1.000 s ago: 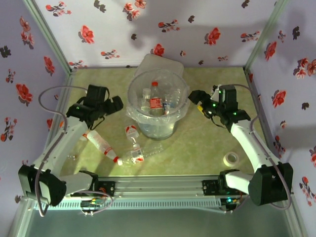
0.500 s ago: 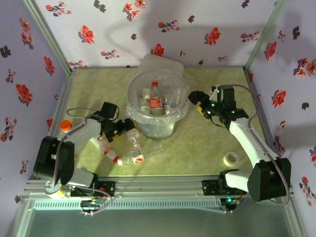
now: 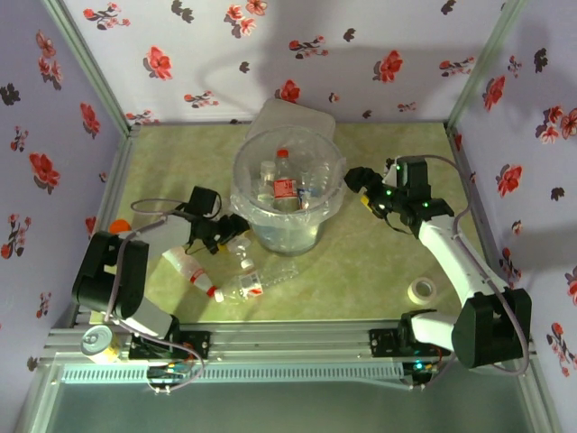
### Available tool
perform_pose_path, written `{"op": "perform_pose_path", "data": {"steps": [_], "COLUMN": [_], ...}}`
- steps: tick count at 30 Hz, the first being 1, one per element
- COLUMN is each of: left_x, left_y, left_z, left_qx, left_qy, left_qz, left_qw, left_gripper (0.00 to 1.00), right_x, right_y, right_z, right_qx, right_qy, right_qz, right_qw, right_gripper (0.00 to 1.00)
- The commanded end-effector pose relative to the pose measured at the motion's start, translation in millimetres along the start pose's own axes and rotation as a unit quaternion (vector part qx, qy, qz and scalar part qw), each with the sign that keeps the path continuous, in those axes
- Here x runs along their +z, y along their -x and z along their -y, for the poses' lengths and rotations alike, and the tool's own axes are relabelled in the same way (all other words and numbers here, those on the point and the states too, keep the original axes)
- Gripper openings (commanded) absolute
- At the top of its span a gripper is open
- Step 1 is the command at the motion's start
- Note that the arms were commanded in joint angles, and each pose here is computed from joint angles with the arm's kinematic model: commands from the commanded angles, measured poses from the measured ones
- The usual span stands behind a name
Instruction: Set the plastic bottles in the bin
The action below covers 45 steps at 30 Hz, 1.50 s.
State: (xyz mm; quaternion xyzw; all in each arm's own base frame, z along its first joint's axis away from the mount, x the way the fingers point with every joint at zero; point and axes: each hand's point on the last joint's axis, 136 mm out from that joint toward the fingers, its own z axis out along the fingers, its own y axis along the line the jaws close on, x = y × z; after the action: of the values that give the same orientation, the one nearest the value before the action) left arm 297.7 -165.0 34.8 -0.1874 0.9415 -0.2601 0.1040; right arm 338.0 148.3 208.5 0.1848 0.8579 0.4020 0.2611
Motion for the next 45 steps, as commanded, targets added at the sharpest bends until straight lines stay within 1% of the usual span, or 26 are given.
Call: {"op": "perform_pose_path", "data": {"steps": [1, 5, 7, 9, 12, 15, 18, 20, 22, 24, 26, 28, 31, 34, 37, 42, 45], "left_x": [-9.1, -37.4, -58.3, -85.9, -141.1, -205.9, -271.9, -306.6, -334.5, -346.3, -346.7, -334.9, -306.7, -272.9, -239.2, -186.6, -163.3], "left_y": [8.8, 18.8, 25.9, 34.9, 50.9, 69.1, 85.3, 90.3, 89.8, 86.8, 82.6, 73.8, 58.2, 39.1, 21.1, 7.9, -1.1], "left_z": [6.4, 14.4, 21.2, 24.6, 33.0, 52.1, 83.6, 110.3, 143.1, 174.5, 204.0, 234.6, 271.4, 296.8, 310.1, 309.3, 304.8], "left_qx": [-0.001, 0.022, 0.035, 0.049, 0.077, 0.112, 0.14, 0.16, 0.184, 0.199, 0.218, 0.252, 0.299, 0.332, 0.349, 0.346, 0.346], "left_qy": [-0.006, 0.012, 0.018, 0.033, 0.06, 0.068, 0.046, 0.01, -0.044, -0.105, -0.146, -0.162, -0.167, -0.169, -0.172, -0.156, -0.144], "left_qz": [0.018, 0.049, 0.074, 0.108, 0.173, 0.253, 0.336, 0.379, 0.413, 0.42, 0.407, 0.384, 0.343, 0.295, 0.25, 0.185, 0.155], "left_qw": [1.0, 0.998, 0.996, 0.992, 0.98, 0.959, 0.93, 0.912, 0.891, 0.879, 0.875, 0.873, 0.875, 0.88, 0.886, 0.906, 0.914], "left_gripper": [0.73, 0.66, 0.66, 0.66, 0.67, 0.65, 0.61, 0.6, 0.57, 0.56, 0.55, 0.55, 0.55, 0.54, 0.53, 0.52, 0.53], "right_x": [-3.3, -2.5, -1.3, -1.2, -2.0, -2.3, -1.7, -2.1, -2.7, -3.2, -2.7, -1.8, -1.2, -1.0, -0.2, 2.6, 4.2], "right_y": [0.4, -0.1, -0.4, 0.5, 1.4, 1.8, 1.3, 0.1, -0.1, -0.4, -0.8, -0.8, -1.6, -2.7, -2.4, -2.6, -3.6], "right_z": [-3.8, -2.6, -2.7, -3.9, -5.7, -6.6, -6.6, -7.4, -7.9, -9.4, -10.8, -11.8, -13.7, -14.5, -13.9, -14.8, -14.3], "right_qx": [-0.011, -0.01, -0.008, -0.008, -0.009, -0.01, -0.01, -0.01, -0.01, -0.011, -0.013, -0.014, -0.015, -0.017, -0.018, -0.02, -0.02], "right_qy": [0.002, 0.0, 0.002, 0.005, 0.006, 0.007, 0.005, 0.005, 0.004, 0.005, 0.005, 0.004, 0.004, 0.003, 0.001, 0.005, 0.004], "right_qz": [0.007, 0.007, 0.006, 0.007, 0.009, 0.01, 0.008, 0.007, 0.007, 0.007, 0.008, 0.008, 0.007, 0.007, 0.007, 0.002, -0.001], "right_qw": [1.0, 1.0, 1.0, 1.0, 1.0, 1.0, 1.0, 1.0, 1.0, 1.0, 1.0, 1.0, 1.0, 1.0, 1.0, 1.0, 1.0], "right_gripper": [0.9, 0.9, 0.9, 0.9, 0.9, 0.9, 0.9, 0.9, 0.9, 0.9, 0.9, 0.9, 0.9, 0.9, 0.9, 0.9, 0.9]}}
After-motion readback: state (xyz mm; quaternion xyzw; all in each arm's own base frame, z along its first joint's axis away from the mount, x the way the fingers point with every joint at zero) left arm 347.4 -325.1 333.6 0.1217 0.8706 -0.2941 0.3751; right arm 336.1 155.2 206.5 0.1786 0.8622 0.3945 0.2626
